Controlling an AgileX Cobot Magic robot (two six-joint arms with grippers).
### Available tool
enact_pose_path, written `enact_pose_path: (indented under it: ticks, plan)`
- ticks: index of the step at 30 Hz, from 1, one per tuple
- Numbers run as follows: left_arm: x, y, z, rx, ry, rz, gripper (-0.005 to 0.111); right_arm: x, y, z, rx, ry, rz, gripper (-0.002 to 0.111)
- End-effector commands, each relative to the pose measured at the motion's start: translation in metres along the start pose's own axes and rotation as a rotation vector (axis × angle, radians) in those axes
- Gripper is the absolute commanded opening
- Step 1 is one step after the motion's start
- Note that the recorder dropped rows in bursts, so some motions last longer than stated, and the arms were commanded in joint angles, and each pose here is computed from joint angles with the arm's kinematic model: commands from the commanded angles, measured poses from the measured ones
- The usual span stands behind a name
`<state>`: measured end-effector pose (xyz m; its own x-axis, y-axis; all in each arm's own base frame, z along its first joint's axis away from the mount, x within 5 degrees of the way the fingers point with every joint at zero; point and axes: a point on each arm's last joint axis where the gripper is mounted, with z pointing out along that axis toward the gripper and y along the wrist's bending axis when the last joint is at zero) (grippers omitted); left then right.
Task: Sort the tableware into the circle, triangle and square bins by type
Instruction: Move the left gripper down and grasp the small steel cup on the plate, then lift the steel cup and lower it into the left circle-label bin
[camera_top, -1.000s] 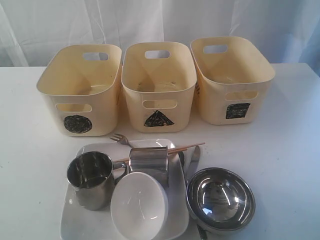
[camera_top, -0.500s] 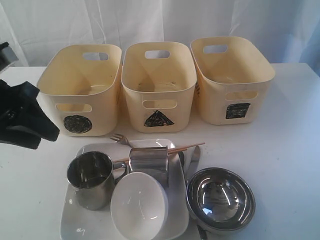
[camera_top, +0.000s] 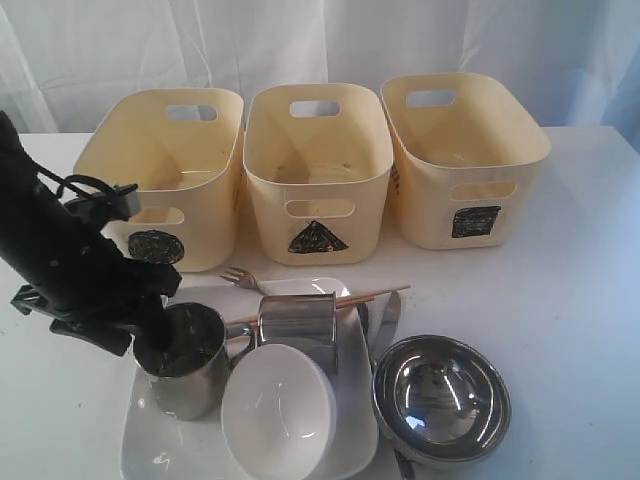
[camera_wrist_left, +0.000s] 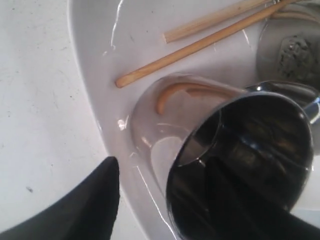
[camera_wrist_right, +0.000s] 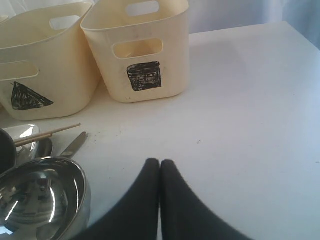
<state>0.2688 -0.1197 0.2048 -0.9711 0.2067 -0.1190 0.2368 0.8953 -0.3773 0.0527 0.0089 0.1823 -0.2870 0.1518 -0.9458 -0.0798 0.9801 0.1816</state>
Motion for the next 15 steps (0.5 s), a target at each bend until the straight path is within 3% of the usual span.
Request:
enact_pose_path:
  ticks: [1,3,11,15]
  plan:
    - [-0.0008,-0.005,0.0136,-0.008,0.024,0.008,0.055,-0.0001,-0.0004,0.0002,0.001,-0.017,-0.008,0.0]
    - [-0.0009,-0.0067,0.0168,-0.013,0.029,-0.001,0.049,-0.0001,-0.0004,0.0002,0.001,-0.017,-0.008,0.0]
    - [-0.0011,-0.0067,0.018,-0.009,0.032,-0.018,0.0,-0.0001,-0.0004,0.0002,0.001,-0.017,-0.008,0.0]
    - [-0.0003,-0.0068,0.018,-0.007,0.04,-0.018,0.0,-0.0001,-0.0004,0.0002,0.001,-0.017,-0.008,0.0]
